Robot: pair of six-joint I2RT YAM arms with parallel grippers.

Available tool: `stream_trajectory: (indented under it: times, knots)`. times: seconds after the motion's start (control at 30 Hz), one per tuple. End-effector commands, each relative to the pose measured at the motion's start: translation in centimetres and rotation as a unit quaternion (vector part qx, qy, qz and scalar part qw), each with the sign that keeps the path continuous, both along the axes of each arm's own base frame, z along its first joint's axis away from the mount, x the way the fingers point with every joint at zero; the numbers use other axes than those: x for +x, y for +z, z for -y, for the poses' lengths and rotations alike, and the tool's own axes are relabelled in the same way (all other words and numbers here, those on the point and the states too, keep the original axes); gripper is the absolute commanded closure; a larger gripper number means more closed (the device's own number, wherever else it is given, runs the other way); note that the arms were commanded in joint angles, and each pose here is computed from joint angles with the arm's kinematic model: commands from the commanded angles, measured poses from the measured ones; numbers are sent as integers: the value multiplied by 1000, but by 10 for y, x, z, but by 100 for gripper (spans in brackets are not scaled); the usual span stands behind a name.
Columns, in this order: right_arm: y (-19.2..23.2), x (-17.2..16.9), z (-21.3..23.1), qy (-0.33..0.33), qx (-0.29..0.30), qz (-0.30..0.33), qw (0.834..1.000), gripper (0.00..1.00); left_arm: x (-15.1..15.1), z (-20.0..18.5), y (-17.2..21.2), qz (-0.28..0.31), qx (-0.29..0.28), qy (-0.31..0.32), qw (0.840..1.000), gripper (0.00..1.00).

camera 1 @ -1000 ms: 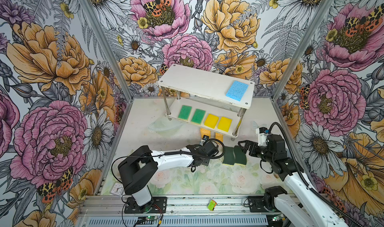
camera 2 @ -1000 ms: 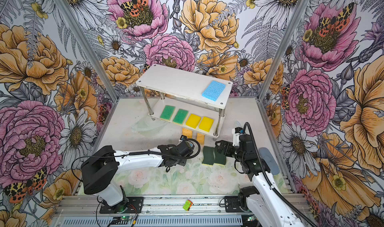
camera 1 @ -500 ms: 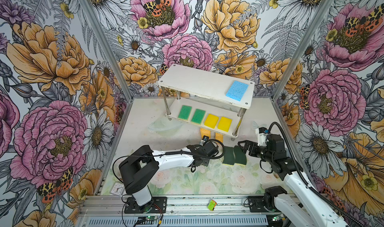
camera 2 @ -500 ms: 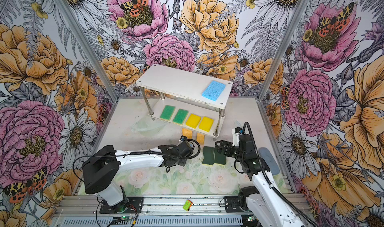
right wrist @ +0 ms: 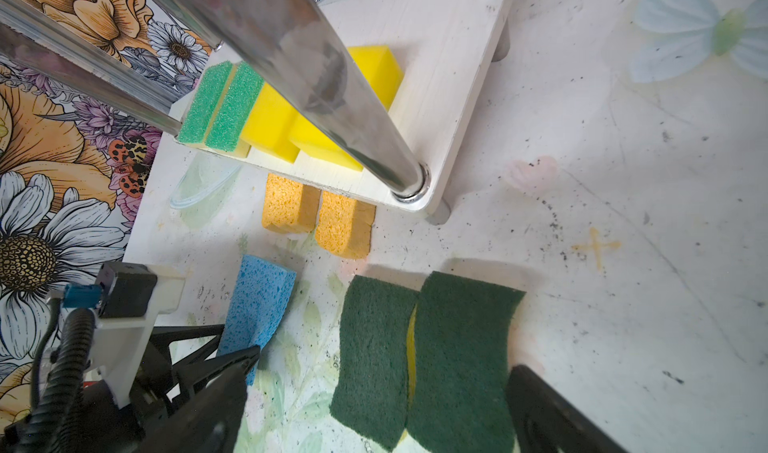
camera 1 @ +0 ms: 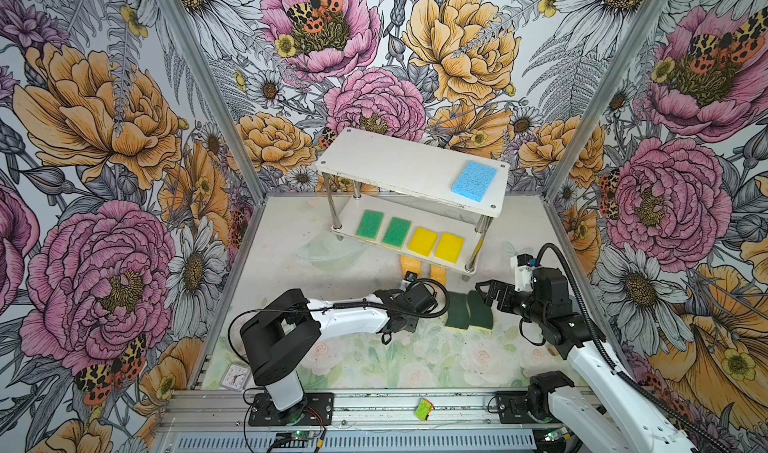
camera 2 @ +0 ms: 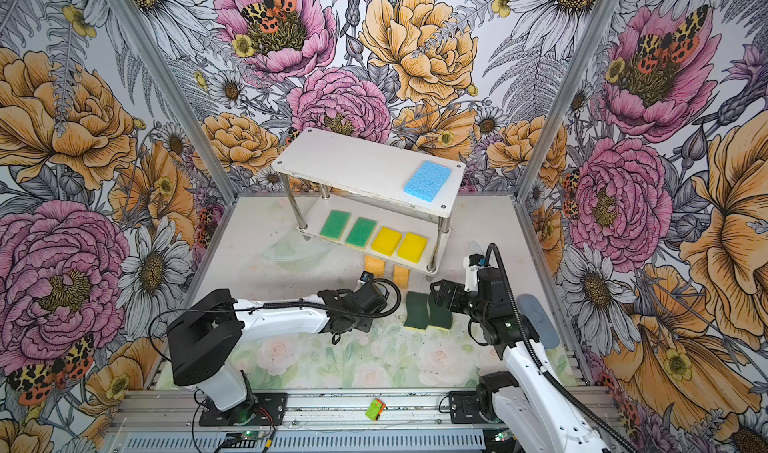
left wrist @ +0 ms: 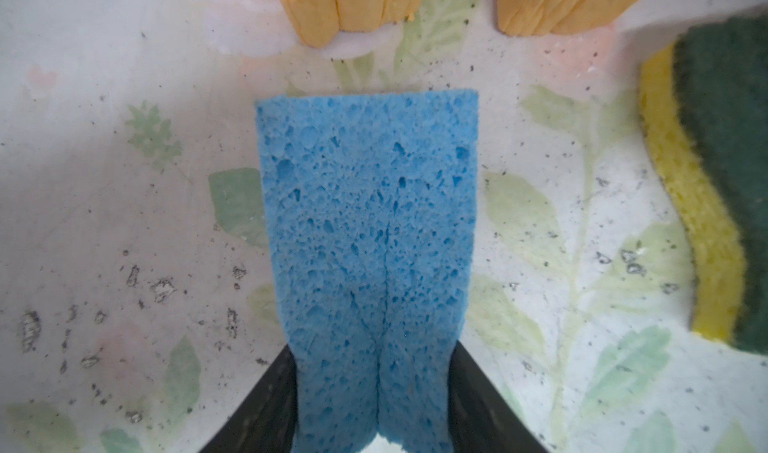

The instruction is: Place and organize the cleaning sponges onto the shelf

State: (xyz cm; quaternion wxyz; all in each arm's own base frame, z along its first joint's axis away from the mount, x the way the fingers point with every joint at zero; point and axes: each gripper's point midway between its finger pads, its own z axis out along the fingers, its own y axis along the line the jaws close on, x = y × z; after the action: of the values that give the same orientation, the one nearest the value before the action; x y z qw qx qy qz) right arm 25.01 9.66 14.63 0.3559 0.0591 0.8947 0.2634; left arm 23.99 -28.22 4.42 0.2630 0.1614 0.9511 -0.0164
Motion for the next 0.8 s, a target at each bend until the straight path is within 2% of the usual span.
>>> stream_trajectory:
  times: [0.0,0.6,0.77]
  knots:
    - [8,4,0,-1,-4,14,1000,0,5,-7,-5,10,11,5,1000,44]
    - [8,4,1,-4,-3,15,1000,0,-1,-15,-24,1,9,18,1000,35]
    - [10,4,1,-4,-2,16,1000,0,-3,-18,-30,-3,11,21,1000,29]
